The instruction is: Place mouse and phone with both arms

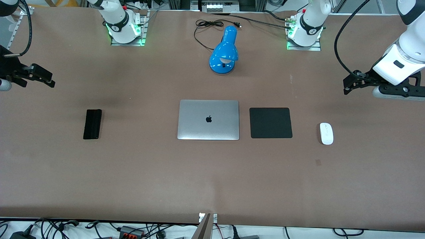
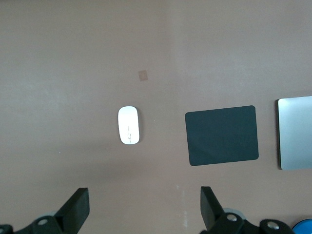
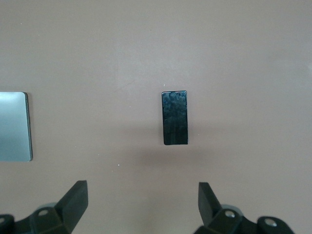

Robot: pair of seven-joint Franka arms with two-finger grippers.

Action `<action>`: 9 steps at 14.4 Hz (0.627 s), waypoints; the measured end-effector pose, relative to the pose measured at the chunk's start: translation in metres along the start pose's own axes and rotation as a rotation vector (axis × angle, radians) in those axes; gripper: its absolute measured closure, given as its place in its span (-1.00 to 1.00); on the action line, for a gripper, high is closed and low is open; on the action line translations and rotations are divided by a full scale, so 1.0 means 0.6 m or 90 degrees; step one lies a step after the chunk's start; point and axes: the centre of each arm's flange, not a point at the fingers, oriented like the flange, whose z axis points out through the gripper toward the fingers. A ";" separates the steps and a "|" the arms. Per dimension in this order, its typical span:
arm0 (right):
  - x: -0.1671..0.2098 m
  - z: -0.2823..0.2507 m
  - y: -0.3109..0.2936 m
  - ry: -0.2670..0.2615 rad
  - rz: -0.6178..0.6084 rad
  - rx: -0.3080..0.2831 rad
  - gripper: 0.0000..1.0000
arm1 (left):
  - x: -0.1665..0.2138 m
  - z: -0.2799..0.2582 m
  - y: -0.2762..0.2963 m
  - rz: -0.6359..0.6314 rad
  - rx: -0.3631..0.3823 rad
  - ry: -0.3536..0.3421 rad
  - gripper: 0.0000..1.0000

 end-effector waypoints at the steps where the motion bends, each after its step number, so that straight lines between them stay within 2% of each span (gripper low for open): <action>1: 0.000 0.000 0.000 0.000 0.000 0.000 -1.00 | 0.000 0.000 0.000 0.000 0.000 0.000 -1.00; 9: 0.000 0.006 0.000 -0.005 0.000 0.000 -1.00 | -0.001 -0.003 -0.002 -0.002 0.000 0.000 -1.00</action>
